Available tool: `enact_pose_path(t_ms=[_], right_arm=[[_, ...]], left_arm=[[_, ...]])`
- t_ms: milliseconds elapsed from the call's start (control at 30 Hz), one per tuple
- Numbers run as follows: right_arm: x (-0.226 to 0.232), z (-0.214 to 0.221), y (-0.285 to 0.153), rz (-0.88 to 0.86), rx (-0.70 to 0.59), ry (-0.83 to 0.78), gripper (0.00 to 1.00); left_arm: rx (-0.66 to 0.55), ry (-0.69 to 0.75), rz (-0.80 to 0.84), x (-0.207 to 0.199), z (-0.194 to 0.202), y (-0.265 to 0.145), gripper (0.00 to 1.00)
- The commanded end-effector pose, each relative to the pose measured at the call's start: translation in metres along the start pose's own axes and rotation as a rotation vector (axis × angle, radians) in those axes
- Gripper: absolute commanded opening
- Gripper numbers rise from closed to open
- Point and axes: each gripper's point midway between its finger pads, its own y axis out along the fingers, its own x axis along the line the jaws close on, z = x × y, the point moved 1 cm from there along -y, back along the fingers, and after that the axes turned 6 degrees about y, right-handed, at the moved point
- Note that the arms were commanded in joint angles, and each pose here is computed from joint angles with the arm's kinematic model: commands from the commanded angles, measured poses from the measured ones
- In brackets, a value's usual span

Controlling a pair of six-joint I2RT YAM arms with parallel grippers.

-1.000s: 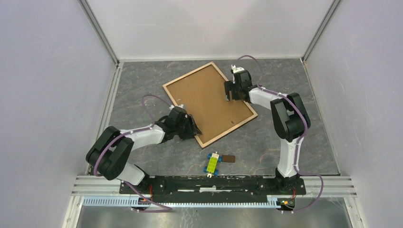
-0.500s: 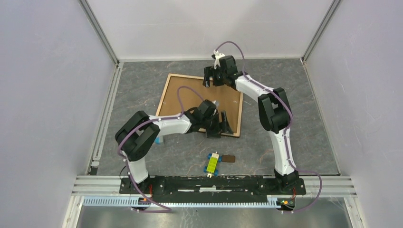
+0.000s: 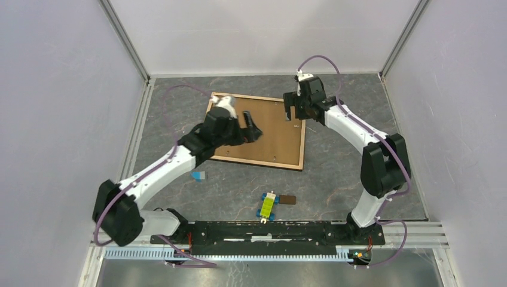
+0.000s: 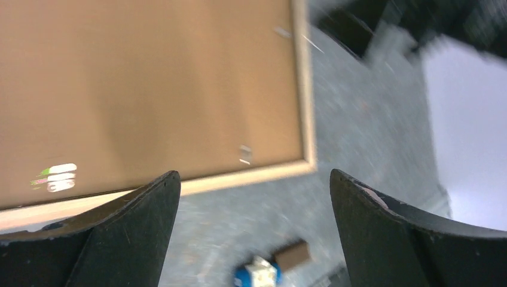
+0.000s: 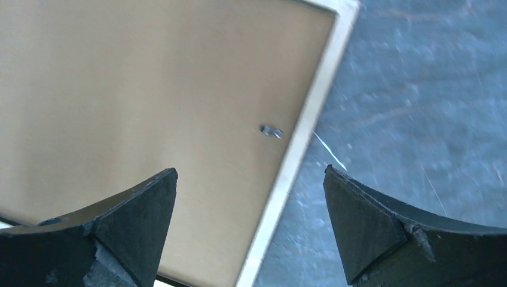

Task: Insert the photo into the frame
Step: Adjust the photo frame at the center of the board.

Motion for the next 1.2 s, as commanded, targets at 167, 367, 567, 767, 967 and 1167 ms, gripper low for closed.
enact_pose_path(t_ms=[167,367,567,767,967,1167], right_arm=[[-0.030,0.060,0.002,0.032,0.087,0.046,0.98],[-0.027,0.073,0.014,-0.030,0.125,0.053,0.98],[-0.031,0.072,0.017,-0.031,0.128,0.043,0.98],[-0.041,0.071,0.019,-0.009,0.127,0.065,0.98],[-0.071,0.070,0.020,0.115,0.136,0.195,0.97],[-0.076,0.065,0.032,0.176,0.150,0.346,0.93]], left_arm=[[-0.129,-0.269,-0.763,0.199,-0.005,-0.064,1.00],[-0.079,-0.385,-0.858,0.249,0.013,-0.055,1.00],[-0.009,-0.399,-0.884,0.274,0.019,-0.039,1.00],[0.103,-0.510,-0.767,0.274,0.037,-0.014,0.98],[0.124,-0.563,-0.674,0.257,0.063,-0.014,0.79],[0.127,-0.593,-0.588,0.234,0.093,-0.021,0.64]])
